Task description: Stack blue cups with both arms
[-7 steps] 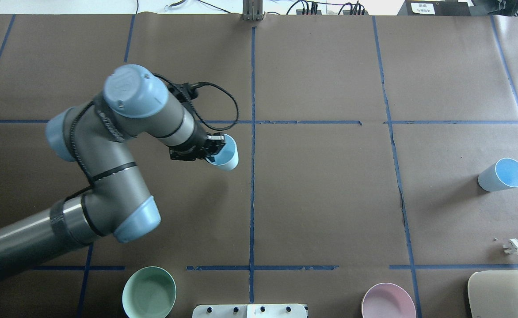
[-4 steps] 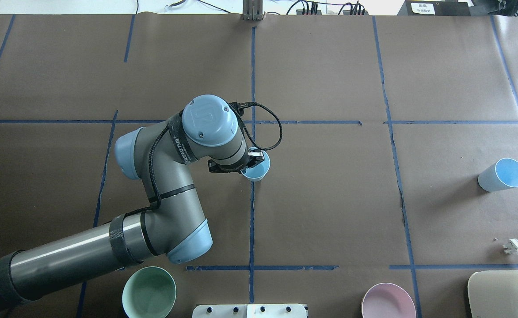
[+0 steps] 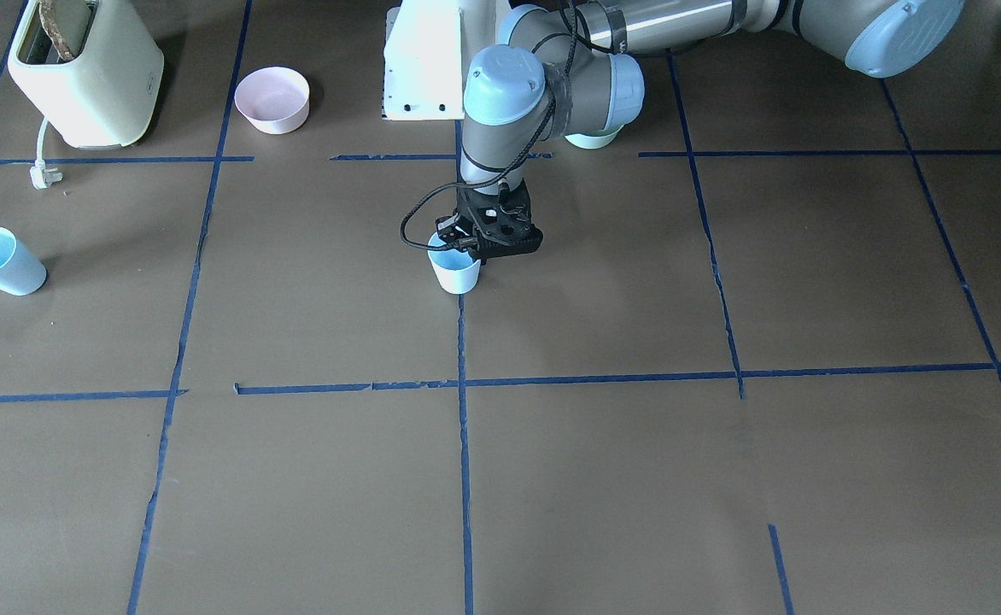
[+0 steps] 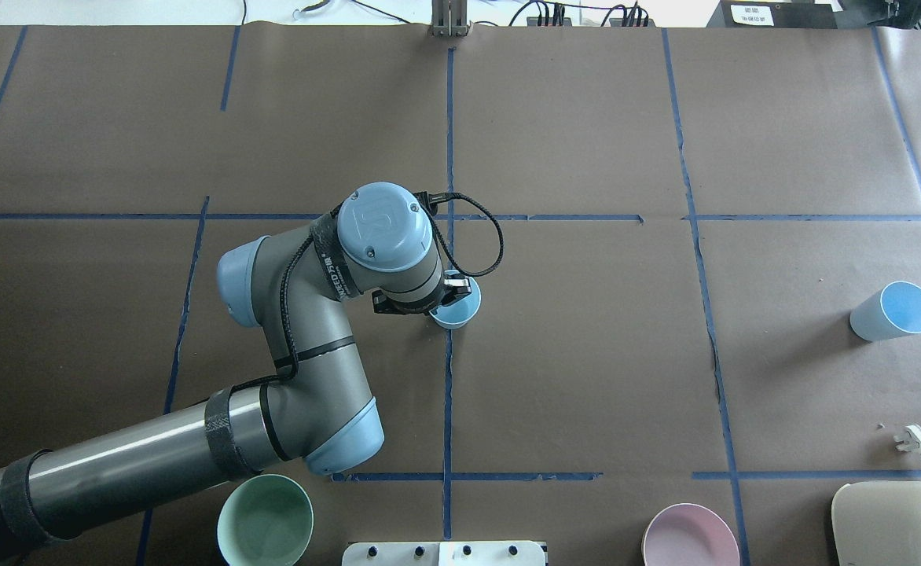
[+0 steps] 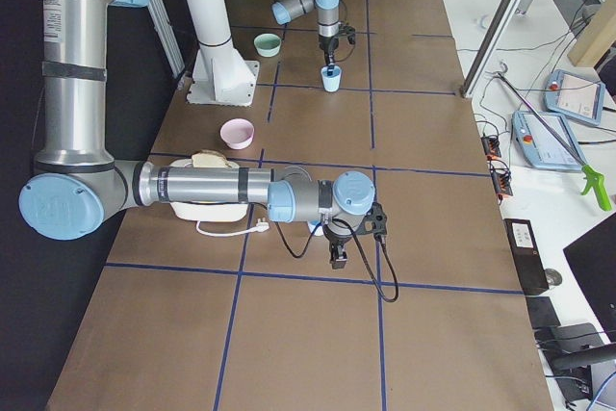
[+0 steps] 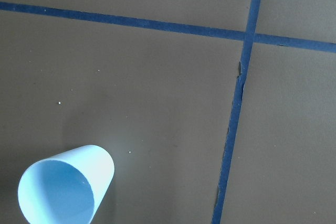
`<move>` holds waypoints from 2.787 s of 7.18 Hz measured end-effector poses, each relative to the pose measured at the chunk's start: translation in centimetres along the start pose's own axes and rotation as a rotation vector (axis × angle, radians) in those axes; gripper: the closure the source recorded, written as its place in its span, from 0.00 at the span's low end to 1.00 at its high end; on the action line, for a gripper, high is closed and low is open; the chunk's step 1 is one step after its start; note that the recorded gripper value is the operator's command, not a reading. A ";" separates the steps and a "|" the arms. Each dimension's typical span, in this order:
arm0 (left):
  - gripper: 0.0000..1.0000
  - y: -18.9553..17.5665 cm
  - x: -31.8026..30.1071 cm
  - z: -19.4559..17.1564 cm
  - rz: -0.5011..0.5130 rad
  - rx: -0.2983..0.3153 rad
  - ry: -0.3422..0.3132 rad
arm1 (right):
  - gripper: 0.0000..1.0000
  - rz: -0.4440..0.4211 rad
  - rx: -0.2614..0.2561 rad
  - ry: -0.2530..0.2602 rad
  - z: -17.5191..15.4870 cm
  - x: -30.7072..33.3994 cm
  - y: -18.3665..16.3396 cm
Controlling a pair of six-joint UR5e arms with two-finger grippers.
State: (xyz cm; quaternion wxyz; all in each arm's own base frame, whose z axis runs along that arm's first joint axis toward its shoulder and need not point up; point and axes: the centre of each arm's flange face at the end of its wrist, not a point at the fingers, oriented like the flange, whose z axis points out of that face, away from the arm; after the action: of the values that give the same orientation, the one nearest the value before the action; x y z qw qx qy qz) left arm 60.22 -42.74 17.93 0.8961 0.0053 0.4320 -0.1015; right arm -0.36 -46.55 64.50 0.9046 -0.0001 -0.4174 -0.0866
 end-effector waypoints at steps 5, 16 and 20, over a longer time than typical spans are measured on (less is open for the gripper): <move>0.00 -2.1 -0.6 -5.6 -0.015 0.050 0.081 | 0.00 -0.002 -0.012 -0.057 2.4 -2.7 -0.2; 0.00 -3.3 -3.0 -10.0 -0.026 0.091 0.140 | 1.00 0.007 0.008 -0.043 11.5 -6.9 1.6; 0.00 -4.2 -6.0 -15.3 -0.029 0.138 0.214 | 1.00 -0.084 0.084 -0.136 7.8 -17.5 -2.1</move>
State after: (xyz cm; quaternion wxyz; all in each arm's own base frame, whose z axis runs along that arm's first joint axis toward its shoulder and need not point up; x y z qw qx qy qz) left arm 43.96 -44.34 13.30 0.8408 0.0713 0.5173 -0.1429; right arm -17.76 -45.34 56.24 0.8688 0.0498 -0.4809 -0.1067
